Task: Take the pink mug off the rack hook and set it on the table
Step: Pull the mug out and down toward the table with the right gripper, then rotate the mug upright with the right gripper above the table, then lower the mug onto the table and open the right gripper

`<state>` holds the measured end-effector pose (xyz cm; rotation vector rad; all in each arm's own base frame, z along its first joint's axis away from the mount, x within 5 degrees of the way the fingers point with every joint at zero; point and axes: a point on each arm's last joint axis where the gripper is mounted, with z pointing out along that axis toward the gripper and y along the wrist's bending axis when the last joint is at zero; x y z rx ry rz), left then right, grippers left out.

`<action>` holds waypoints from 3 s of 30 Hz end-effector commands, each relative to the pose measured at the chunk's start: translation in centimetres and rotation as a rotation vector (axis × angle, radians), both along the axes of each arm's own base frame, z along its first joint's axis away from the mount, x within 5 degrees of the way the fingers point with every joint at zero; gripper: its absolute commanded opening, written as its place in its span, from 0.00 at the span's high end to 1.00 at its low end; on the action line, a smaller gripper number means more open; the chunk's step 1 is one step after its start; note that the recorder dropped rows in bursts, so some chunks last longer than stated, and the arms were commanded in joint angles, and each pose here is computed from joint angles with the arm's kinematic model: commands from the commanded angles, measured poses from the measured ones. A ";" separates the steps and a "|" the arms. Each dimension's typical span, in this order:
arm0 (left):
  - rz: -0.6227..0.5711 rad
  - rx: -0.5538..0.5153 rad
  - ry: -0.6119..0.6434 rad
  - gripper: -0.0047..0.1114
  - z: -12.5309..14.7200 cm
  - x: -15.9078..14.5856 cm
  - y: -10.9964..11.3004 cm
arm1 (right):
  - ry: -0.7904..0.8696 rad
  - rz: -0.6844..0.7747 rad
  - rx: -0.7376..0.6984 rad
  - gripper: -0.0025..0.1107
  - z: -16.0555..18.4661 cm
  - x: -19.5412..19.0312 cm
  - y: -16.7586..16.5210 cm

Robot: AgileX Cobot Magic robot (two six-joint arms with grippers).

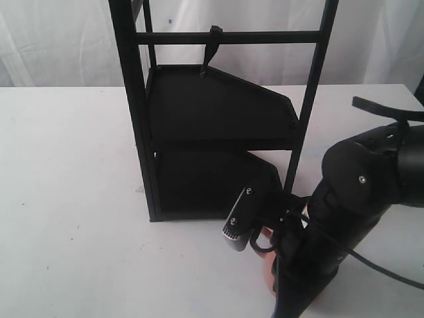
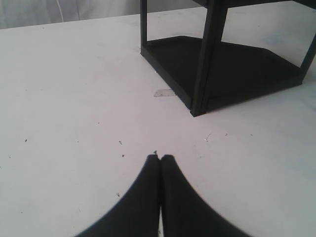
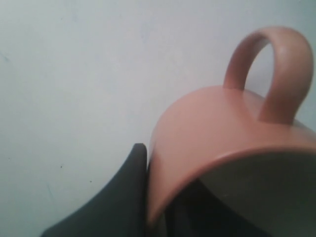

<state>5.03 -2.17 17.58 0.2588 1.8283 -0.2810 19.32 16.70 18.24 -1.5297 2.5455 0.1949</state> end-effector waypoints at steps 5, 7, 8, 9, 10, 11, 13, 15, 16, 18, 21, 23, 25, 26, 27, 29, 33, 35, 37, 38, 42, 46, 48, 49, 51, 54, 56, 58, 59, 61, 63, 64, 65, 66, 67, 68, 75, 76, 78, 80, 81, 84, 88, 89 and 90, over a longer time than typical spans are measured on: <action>0.005 -0.009 0.000 0.96 -0.1 0.0 0.0 | 0.017 0.016 -0.012 0.98 -1.0 0.3 0.4; 0.005 -0.009 0.000 0.96 -0.1 0.0 0.0 | 0.017 0.016 -0.013 0.98 -1.0 0.4 0.4; 0.005 -0.009 0.000 0.96 -0.1 0.0 0.0 | 0.017 0.016 -0.013 0.98 -1.1 0.4 0.4; 0.005 -0.009 0.000 0.96 -0.1 0.0 0.0 | 0.015 0.016 -0.011 0.98 -1.1 0.4 0.4; 0.005 -0.009 0.000 0.96 -0.1 0.0 0.0 | 0.011 0.015 -0.009 0.98 -1.1 0.5 0.5; 0.005 -0.009 0.000 0.96 -0.1 0.0 0.0 | 0.010 0.014 -0.008 0.98 -1.1 0.5 0.5; 0.005 -0.009 0.000 0.96 -0.1 0.0 0.0 | 0.009 0.013 -0.006 0.98 -1.1 0.5 0.5; 0.005 -0.009 0.000 0.96 -0.1 0.0 0.0 | 0.009 0.013 -0.006 0.98 -1.1 0.5 0.5; 0.005 -0.009 0.000 0.96 -0.1 0.0 0.0 | 0.009 0.013 -0.006 0.98 -1.1 0.5 0.5; 0.005 -0.009 0.000 0.96 -0.1 0.0 0.0 | 0.009 0.013 -0.006 0.98 -1.1 0.5 0.5; 0.005 -0.009 0.000 0.96 -0.1 0.0 0.0 | 0.014 0.014 -0.009 0.98 -1.1 0.4 0.5; 0.005 -0.009 0.000 0.96 -0.1 0.0 0.0 | 0.014 0.014 -0.009 0.98 -1.1 0.4 0.5; 0.005 -0.009 0.000 0.96 -0.1 0.0 0.0 | 0.015 0.012 -0.008 0.96 -1.1 0.4 0.5; 0.005 -0.009 0.000 0.96 -0.1 0.0 0.0 | 0.015 0.012 -0.008 0.94 -1.1 0.4 0.5; 0.005 -0.009 0.000 0.96 -0.1 0.0 0.0 | 0.015 0.012 -0.008 0.92 -1.1 0.4 0.5; 0.005 -0.009 0.000 0.96 -0.1 0.0 0.0 | 0.018 0.010 -0.006 0.86 -1.1 0.4 0.5; 0.005 -0.009 0.000 0.96 -0.1 0.0 0.0 | 0.020 0.006 -0.002 0.76 -1.1 0.4 0.5; 0.005 -0.009 0.000 0.96 -0.1 0.0 0.0 | 0.024 0.006 -0.004 0.73 -1.1 0.4 0.5; 0.005 -0.009 0.000 0.96 -0.1 0.0 0.0 | 0.024 0.006 -0.004 0.71 -1.1 0.4 0.5; 0.005 -0.009 0.000 0.96 -0.1 0.0 0.0 | 0.025 0.007 -0.004 0.70 -1.1 0.4 0.5; 0.005 -0.009 0.000 0.96 -0.1 0.0 0.0 | 0.028 0.009 -0.005 0.70 -0.8 0.5 0.6; 0.005 -0.009 0.000 0.96 -0.1 0.0 0.0 | 0.032 0.009 -0.007 0.70 -0.8 0.4 0.6; 0.005 -0.009 0.000 0.96 -0.1 0.0 0.0 | 0.032 0.009 -0.007 0.70 -0.8 0.4 0.6; 0.005 -0.009 0.000 0.96 -0.1 0.0 0.0 | 0.034 0.010 -0.008 0.70 -0.8 0.4 0.6; 0.005 -0.009 0.000 0.96 -0.1 0.0 0.0 | 0.031 0.010 -0.006 0.70 -0.7 0.4 0.6; 0.005 -0.009 0.000 0.96 -0.1 0.0 0.0 | 0.015 0.010 0.004 0.64 -0.4 0.4 0.6; 0.005 -0.009 0.000 0.96 -0.1 0.0 0.0 | 0.003 0.010 0.013 0.61 0.0 0.4 0.5; 0.005 -0.009 0.000 0.96 -0.1 0.0 0.0 | -0.006 0.010 0.020 0.60 0.3 0.3 0.5; 0.005 -0.009 0.000 0.96 -0.1 0.0 0.0 | -0.007 0.011 0.022 0.60 0.4 0.3 0.5; 0.005 -0.009 0.000 0.96 -0.1 0.0 0.0 | -0.015 0.012 0.025 0.60 0.6 0.2 0.4; 0.005 -0.009 0.000 0.96 -0.1 0.0 0.0 | -0.027 0.020 0.023 0.60 0.9 0.2 0.3; 0.005 -0.009 0.000 0.96 -0.1 0.0 0.0 | -0.041 0.022 0.029 0.60 1.3 0.1 0.2; 0.005 -0.009 0.000 0.96 -0.1 0.0 0.0 | -0.044 0.023 0.032 0.60 1.5 0.1 0.1; 0.005 -0.009 0.000 0.96 -0.1 0.0 0.0 | -0.055 0.023 0.041 0.60 1.9 -0.1 0.0; 0.005 -0.009 0.000 0.96 -0.1 0.0 0.0 | -0.060 0.024 0.045 0.60 2.1 -0.1 0.0; 0.005 -0.009 0.000 0.96 -0.1 0.0 0.0 | -0.068 0.024 0.052 0.60 2.4 -0.2 -0.1; 0.005 -0.009 0.000 0.96 -0.1 0.0 0.0 | -0.119 0.017 0.076 0.60 3.8 -0.6 -0.5; 0.005 -0.009 0.000 0.96 -0.1 0.0 0.0 | -0.126 0.016 0.080 0.60 4.0 -0.6 -0.6; 0.005 -0.009 0.000 0.96 -0.1 0.0 0.0 | -0.140 0.016 0.089 0.60 4.4 -0.8 -0.7; 0.005 -0.009 0.000 0.96 -0.1 0.0 0.0 | -0.155 0.015 0.101 0.60 4.9 -1.0 -0.9; 0.005 -0.009 0.000 0.96 -0.1 0.0 0.0 | -0.162 0.015 0.107 0.60 5.1 -1.0 -0.9; 0.005 -0.009 0.000 0.96 -0.1 0.0 0.0 | -0.188 0.015 0.127 0.60 5.9 -1.3 -1.1; 0.005 -0.009 0.000 0.96 -0.1 0.0 0.0 | -0.239 0.012 0.166 0.60 6.9 -1.8 -1.5; 0.005 -0.009 0.000 0.96 -0.1 0.0 0.0 | -0.258 0.010 0.180 0.60 7.2 -1.9 -1.7; 0.005 -0.009 0.000 0.96 -0.1 0.0 0.0 | -0.282 0.008 0.197 0.60 7.5 -2.1 -1.8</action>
